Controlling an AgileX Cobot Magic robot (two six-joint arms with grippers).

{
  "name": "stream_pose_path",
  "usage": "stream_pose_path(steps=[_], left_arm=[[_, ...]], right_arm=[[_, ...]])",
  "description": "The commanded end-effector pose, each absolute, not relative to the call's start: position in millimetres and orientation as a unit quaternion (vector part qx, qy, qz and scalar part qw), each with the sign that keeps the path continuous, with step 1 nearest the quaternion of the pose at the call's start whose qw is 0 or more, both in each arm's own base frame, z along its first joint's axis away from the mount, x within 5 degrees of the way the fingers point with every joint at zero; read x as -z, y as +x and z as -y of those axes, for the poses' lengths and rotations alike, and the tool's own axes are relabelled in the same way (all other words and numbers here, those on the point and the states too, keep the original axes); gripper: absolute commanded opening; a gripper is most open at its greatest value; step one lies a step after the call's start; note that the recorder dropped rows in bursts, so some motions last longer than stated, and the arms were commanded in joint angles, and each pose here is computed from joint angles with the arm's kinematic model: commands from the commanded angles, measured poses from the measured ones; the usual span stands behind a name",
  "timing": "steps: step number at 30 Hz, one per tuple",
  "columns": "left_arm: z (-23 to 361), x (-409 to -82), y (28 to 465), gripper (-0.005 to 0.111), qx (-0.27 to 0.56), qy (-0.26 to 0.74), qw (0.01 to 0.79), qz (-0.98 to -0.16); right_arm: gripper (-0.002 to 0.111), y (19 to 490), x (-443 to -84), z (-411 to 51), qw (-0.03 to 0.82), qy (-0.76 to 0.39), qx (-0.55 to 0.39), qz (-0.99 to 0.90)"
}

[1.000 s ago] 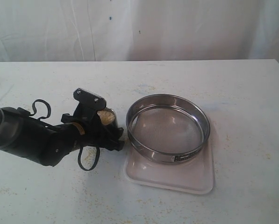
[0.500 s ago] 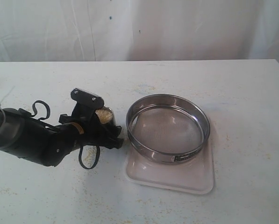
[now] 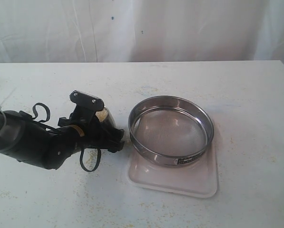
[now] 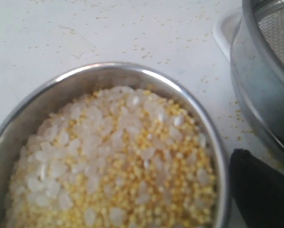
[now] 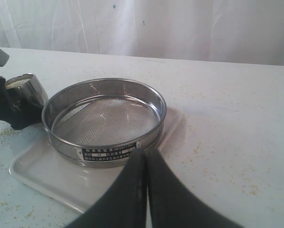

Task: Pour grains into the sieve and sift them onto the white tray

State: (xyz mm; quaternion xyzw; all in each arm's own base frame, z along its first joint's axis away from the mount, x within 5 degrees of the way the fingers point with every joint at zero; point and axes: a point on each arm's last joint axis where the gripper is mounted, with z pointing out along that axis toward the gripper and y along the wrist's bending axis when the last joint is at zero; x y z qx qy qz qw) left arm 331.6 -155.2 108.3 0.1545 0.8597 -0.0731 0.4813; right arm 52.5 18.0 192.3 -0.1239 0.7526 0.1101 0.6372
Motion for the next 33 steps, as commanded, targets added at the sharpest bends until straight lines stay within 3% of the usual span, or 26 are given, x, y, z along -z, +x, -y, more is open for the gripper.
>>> stream_pose_path(steps=[1, 33], left_arm=[[155, -101, 327, 0.096, 0.074, 0.151, 0.458, -0.873], [156, -112, 325, 0.096, 0.066, 0.176, 0.458, -0.869]], right_arm=[[0.0, 52, -191, -18, 0.64, -0.122, -0.109, -0.751], [0.0, 52, -191, -18, 0.64, -0.122, -0.109, -0.751]])
